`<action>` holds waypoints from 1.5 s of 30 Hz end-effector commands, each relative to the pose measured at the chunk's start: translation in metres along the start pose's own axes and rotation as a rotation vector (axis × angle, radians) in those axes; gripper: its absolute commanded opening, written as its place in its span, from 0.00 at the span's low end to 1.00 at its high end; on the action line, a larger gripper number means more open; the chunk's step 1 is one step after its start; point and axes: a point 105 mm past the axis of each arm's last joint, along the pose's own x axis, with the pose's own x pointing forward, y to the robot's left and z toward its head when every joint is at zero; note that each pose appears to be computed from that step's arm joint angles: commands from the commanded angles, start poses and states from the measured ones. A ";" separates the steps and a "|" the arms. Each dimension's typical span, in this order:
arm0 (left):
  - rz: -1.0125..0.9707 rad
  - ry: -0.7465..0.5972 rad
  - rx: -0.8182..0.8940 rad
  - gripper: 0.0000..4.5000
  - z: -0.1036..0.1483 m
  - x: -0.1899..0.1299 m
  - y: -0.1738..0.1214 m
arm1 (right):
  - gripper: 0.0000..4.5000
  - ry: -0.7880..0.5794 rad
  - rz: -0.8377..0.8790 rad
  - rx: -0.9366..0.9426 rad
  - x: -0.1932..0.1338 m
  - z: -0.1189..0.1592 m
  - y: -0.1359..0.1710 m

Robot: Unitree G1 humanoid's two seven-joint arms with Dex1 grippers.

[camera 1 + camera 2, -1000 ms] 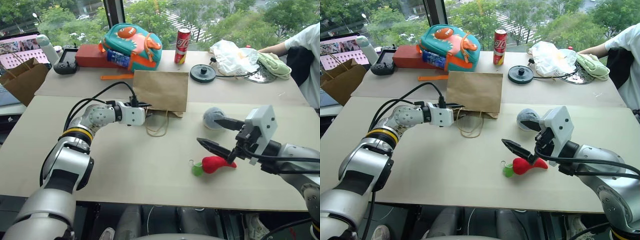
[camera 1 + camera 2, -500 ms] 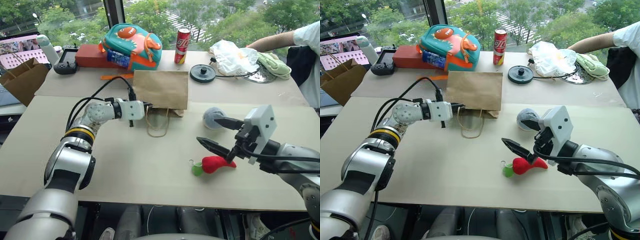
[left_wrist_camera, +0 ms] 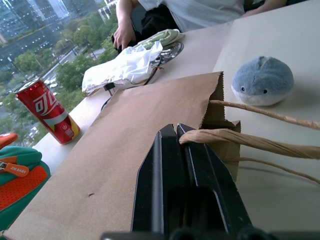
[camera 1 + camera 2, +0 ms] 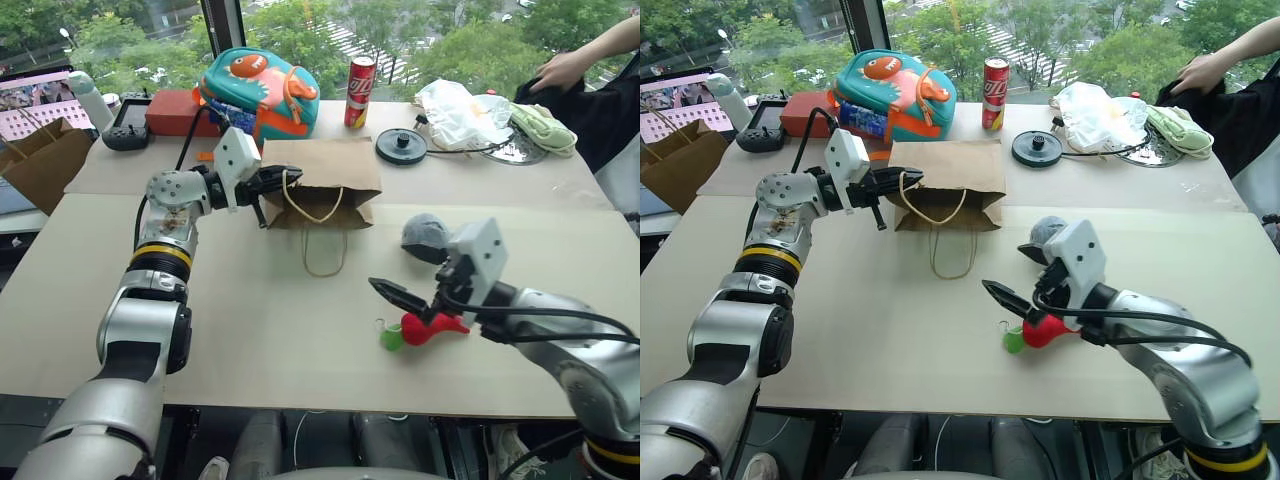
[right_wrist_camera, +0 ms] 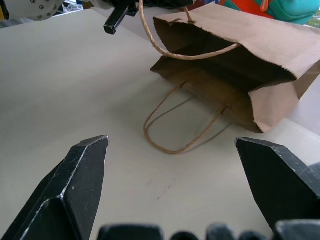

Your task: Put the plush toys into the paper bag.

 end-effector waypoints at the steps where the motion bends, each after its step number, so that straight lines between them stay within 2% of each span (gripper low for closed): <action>1: -0.005 -0.054 0.018 0.00 0.021 0.003 0.004 | 0.78 -0.064 -0.123 -0.006 0.016 0.009 -0.015; 11: -0.047 -0.082 -0.008 0.00 0.027 0.014 -0.007 | 0.02 -0.098 -0.175 0.064 0.092 0.011 -0.015; 19: -0.074 -0.101 -0.019 0.00 0.032 0.018 -0.014 | 0.02 -0.141 -0.243 0.077 0.132 0.015 -0.034; 23: -0.071 -0.108 -0.024 0.00 0.035 0.017 -0.014 | 0.02 -0.063 -0.223 0.066 0.151 0.000 -0.034; 31: 0.057 -0.146 -0.071 0.00 0.050 0.006 0.013 | 0.02 0.083 -0.161 0.131 0.148 -0.035 -0.018; 37: 0.147 -0.172 -0.119 0.00 0.053 -0.001 0.026 | 0.02 0.095 -0.139 0.142 0.146 -0.037 -0.008; 45: 0.148 -0.177 -0.140 0.00 0.052 -0.001 0.020 | 0.02 0.097 -0.138 0.138 0.147 -0.035 -0.006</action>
